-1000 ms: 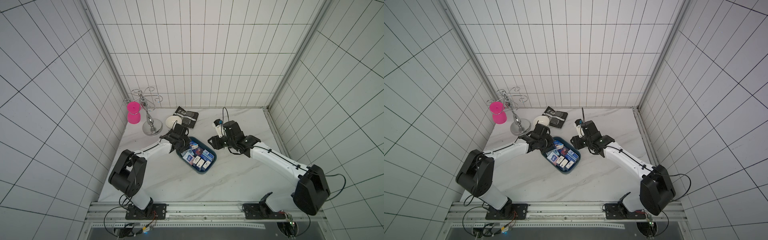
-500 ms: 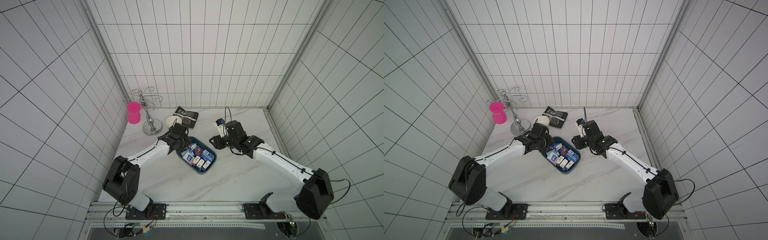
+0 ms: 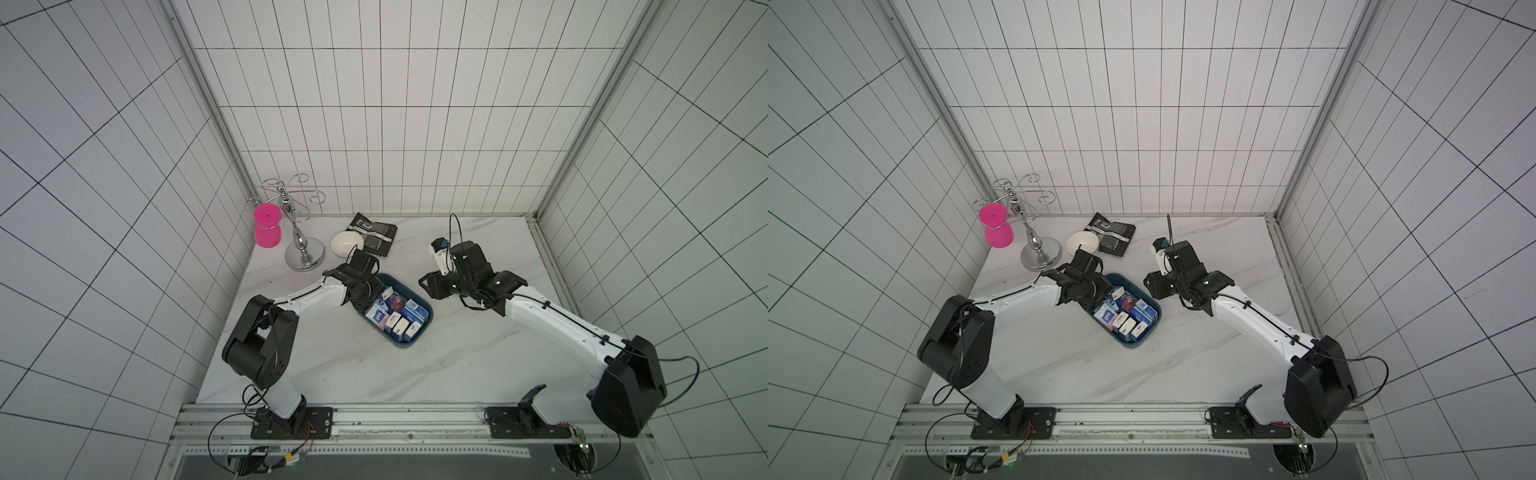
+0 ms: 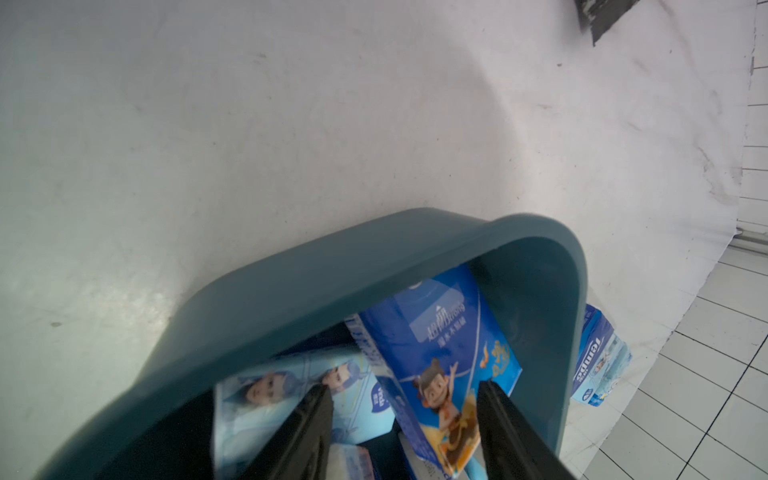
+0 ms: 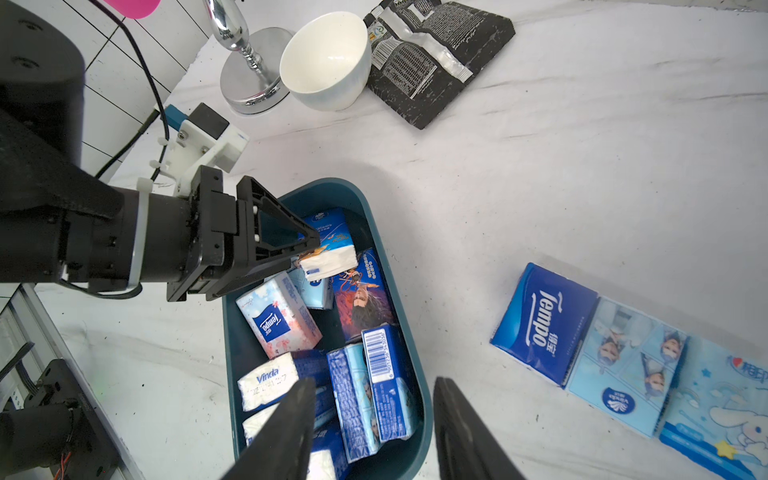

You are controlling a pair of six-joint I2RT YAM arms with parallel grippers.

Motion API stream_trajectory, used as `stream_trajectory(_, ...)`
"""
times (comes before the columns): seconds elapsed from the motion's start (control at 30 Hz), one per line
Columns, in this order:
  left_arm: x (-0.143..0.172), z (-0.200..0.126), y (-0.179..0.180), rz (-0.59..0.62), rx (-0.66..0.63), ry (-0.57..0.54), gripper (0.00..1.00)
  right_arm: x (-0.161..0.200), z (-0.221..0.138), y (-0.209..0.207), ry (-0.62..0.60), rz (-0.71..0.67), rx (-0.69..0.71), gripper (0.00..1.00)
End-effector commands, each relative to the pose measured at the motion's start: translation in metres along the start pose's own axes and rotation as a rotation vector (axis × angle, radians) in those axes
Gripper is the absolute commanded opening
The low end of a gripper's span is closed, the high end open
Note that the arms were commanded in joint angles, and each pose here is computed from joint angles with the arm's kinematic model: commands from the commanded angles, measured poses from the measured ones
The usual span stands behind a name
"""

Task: Take the pocket tissues out of the storage box
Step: Pick up the pocket tissues from the storage box.

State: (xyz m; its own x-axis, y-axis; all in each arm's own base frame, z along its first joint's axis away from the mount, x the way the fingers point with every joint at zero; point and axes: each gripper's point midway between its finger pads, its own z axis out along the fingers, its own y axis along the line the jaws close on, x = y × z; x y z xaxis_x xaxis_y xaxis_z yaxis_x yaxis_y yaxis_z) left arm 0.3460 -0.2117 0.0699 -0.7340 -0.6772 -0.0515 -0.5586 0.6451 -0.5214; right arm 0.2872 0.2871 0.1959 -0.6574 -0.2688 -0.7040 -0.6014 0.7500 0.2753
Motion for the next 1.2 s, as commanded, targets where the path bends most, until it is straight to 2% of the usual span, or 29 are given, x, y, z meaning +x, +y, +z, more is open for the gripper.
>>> stream_trajectory(0.0, -0.008, 0.007, -0.013, -0.023, 0.049, -0.012, 0.6, 0.004, 0.005, -0.006, 0.018, -0.007, 0.018, 0.49)
stream_trajectory(0.13, -0.011, 0.017, -0.017, -0.025, 0.062, -0.007, 0.58, 0.007, 0.008, -0.007, 0.028, -0.01, 0.018, 0.49)
stream_trajectory(0.23, -0.01, 0.023, -0.018, -0.024, 0.061, 0.001, 0.52, 0.008, 0.009, -0.007, 0.034, -0.011, 0.016, 0.49)
stream_trajectory(0.43, -0.006, 0.025, -0.016, -0.022, 0.075, 0.017, 0.29, 0.01, 0.01, -0.007, 0.039, -0.011, 0.015, 0.49)
stream_trajectory(0.73, -0.005, 0.014, -0.023, 0.004, 0.117, 0.014, 0.03, 0.009, 0.007, -0.007, 0.036, -0.008, 0.015, 0.49)
stream_trajectory(1.0, -0.006, -0.017, -0.032, 0.066, 0.149, -0.03, 0.01, 0.003, -0.002, -0.01, 0.018, -0.003, 0.035, 0.49)
stream_trajectory(1.17, -0.008, -0.049, -0.04, 0.136, 0.161, -0.089, 0.01, -0.004, -0.019, -0.029, -0.024, 0.084, 0.062, 0.49)
